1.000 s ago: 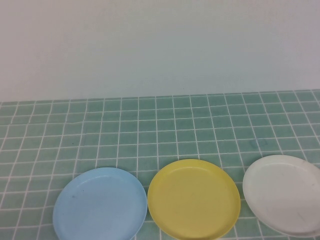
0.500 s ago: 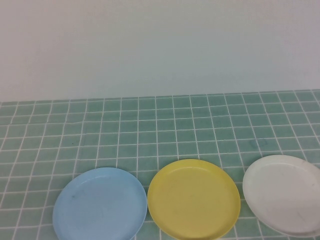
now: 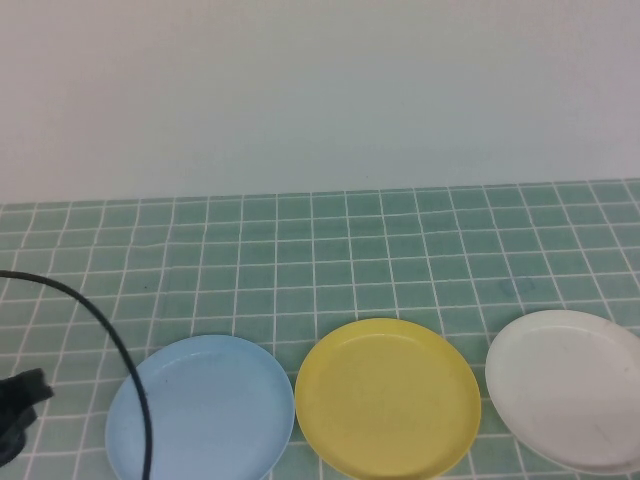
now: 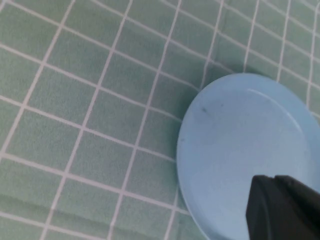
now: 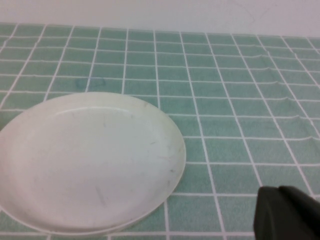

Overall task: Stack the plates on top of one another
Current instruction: Pick up the blue plate

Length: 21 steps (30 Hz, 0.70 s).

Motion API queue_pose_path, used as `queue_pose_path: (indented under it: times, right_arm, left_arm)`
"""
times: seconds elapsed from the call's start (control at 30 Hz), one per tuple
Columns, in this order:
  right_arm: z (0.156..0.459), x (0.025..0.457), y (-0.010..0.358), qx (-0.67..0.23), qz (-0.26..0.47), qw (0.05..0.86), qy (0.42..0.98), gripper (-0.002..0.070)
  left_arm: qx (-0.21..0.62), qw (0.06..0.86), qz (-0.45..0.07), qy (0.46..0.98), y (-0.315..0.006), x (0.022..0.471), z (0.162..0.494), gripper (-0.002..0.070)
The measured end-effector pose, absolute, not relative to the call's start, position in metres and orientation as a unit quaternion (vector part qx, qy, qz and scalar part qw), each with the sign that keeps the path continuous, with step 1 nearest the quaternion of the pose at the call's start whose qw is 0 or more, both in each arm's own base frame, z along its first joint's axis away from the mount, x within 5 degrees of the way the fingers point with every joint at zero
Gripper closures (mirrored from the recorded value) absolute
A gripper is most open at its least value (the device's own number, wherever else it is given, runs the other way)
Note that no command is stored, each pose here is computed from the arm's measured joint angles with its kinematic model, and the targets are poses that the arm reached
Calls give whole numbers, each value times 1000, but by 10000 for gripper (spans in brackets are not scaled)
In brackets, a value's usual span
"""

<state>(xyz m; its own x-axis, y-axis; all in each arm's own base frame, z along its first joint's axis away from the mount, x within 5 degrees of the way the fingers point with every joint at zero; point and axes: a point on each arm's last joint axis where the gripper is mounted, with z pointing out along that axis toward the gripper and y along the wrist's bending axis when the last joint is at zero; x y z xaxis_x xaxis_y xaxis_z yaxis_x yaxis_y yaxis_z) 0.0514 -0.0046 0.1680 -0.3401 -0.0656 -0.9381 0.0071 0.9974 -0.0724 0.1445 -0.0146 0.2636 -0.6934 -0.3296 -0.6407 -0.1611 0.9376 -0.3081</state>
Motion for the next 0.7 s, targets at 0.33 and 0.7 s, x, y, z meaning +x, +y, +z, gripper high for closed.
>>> queue_pose_path:
  times: [0.33, 0.7]
  right_arm:
    - [168, 51, -5, -18, -32, 574, 818, 678]
    - [168, 51, -5, -18, -32, 574, 818, 678]
  left_arm:
    - [-108, 279, -134, 945, -26, 192, 218, 442]
    - [-151, 232, -118, 954, -24, 223, 172, 354]
